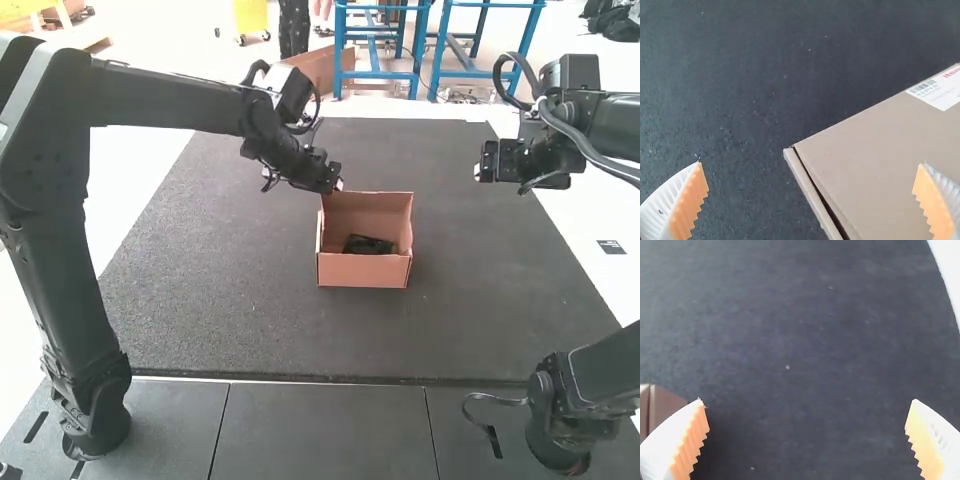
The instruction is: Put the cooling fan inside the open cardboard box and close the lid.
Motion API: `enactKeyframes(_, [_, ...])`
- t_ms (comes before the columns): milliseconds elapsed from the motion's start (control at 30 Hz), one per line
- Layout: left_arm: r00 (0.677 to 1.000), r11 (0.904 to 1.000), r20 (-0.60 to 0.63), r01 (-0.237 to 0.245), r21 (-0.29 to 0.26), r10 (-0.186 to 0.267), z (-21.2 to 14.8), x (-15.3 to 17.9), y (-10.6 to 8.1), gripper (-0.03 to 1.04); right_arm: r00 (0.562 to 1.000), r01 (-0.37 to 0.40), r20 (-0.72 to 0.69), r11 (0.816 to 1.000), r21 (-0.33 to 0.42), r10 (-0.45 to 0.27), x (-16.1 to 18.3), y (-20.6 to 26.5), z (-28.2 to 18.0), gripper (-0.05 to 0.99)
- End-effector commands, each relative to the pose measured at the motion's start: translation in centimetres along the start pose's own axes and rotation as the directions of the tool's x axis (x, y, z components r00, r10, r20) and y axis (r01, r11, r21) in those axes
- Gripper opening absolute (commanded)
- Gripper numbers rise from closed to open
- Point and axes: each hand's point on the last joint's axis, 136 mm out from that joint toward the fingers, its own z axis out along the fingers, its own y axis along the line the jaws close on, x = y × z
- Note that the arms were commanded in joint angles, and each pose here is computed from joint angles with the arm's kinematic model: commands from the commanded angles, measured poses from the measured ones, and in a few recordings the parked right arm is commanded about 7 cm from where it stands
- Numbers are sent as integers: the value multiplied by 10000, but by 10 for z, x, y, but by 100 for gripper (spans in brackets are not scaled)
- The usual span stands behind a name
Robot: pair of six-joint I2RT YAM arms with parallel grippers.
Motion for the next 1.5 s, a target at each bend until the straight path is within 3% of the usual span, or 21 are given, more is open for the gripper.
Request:
enactKeyframes(0, [9992, 9997, -341, -189, 163, 194, 5, 13, -7, 97, 9992, -40, 389, 10000, -91, 43, -8, -1, -9, 90])
enactKeyframes(400, [9954, 9981, -783, -531, 302, 553, 22, 49, -21, 97, 9994, -188, 274, 9993, -324, 197, -3, 3, -8, 90])
enactKeyframes(800, [9930, 9989, -1089, -459, -11, 455, 38, 81, -7, 97, 9996, -134, 225, 9990, -423, 144, -1, 6, -7, 90])
enactKeyframes(933, [9942, 9990, -998, -422, -149, 405, 37, 79, -3, 97, 9995, -180, 238, 9989, -425, 190, -2, 6, -8, 90])
enactKeyframes(1000, [9971, 9989, -629, -436, -157, 425, 30, 65, -3, 97, 9993, -228, 297, 9988, -424, 241, -5, 6, -9, 90])
enactKeyframes(1133, [9919, 9976, 1111, -578, -393, 618, -13, 0, 11, 97, 9962, -527, 665, 9975, -479, 558, -18, 7, -15, 91])
enactKeyframes(1233, [9569, 9925, 2647, -1094, -538, 1198, -56, -47, 15, 97, 9904, -1073, 823, 9929, -514, 1113, -23, 6, -17, 91])
enactKeyframes(1300, [9356, 9931, 3349, -1172, -39, 1118, -75, -63, 9, 97, 9799, -1813, 738, 9818, -558, 1851, -21, 6, -16, 91])
enactKeyframes(1367, [9239, 9960, 3725, -876, -154, 870, -90, -71, 17, 97, 9815, -1635, 884, 9839, -720, 1696, -25, 9, -21, 91])
enactKeyframes(1467, [8984, 9960, 4302, -789, -410, 889, -117, -82, 28, 97, 9815, -977, 1492, 9838, -1504, 1202, -38, 23, -38, 91])
